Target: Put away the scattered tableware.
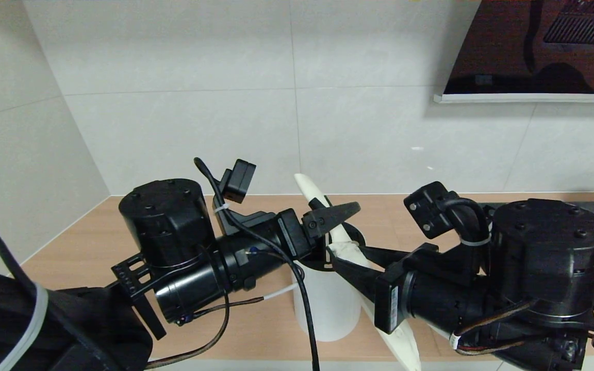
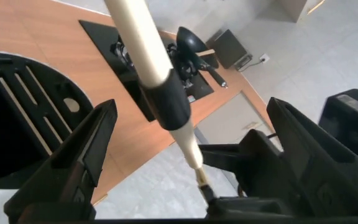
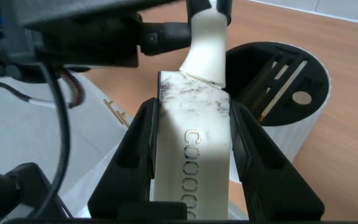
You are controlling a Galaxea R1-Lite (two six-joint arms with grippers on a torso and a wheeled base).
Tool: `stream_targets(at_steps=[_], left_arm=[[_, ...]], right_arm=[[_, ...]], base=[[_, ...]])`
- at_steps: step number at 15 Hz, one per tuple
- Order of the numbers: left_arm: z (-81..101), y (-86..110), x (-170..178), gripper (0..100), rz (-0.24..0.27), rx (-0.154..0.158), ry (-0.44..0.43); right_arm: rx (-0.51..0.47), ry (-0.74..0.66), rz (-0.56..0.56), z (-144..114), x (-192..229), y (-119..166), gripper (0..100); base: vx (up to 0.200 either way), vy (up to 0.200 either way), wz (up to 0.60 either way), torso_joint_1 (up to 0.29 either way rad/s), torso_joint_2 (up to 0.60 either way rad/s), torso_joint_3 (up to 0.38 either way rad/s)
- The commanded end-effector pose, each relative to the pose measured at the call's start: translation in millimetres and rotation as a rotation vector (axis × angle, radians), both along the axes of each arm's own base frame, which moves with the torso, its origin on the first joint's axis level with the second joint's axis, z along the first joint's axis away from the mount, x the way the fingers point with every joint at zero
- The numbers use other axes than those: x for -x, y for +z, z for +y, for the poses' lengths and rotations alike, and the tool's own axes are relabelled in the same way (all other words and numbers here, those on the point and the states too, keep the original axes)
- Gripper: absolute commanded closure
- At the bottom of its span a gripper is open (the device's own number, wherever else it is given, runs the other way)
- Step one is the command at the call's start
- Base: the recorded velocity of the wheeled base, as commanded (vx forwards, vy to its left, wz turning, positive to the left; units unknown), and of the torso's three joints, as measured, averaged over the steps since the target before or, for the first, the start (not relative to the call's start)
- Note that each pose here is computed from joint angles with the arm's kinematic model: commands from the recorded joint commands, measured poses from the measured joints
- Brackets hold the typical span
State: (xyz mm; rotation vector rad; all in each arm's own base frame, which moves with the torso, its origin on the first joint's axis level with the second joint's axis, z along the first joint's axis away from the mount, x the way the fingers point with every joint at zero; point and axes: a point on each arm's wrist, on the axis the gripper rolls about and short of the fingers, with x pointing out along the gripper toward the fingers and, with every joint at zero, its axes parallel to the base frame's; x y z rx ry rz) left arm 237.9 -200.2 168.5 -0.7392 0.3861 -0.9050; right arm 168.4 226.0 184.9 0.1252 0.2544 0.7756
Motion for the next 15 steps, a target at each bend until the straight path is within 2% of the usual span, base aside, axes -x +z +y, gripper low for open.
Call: stream_targets(at_steps=[1,4,11,15], left_arm=[[-0.7,-1.1,-0.9,100,0.0,-0.002,0.001],[-1.6,-1.7,-3.1,100,-0.015,0.015,0.011],[-2.4,-3.0,-4.2,100,-0.016,0.018,0.016],[-2.1,-0.9,-4.1,100,-0.033,0.033,0.02]], right_arm=[[0.002,0.0,0.001,0.3,-0.1,-0.6,100],[0.002,0.0,0.001,-0.1,0.2,-0.6,100],[0.0,-0.002,0.001,-0.6,0.0,-0.2,100],[0.001,-0.004,-0.001,-1.0,0.3,-0.1,100]], base=[[0.0,0.0,0.0,0.0,0.0,0.0],[0.0,0.0,0.0,0.0,0.0,0.0],[0.0,0.0,0.0,0.0,0.0,0.0],[0.0,0.0,0.0,0.0,0.0,0.0]])
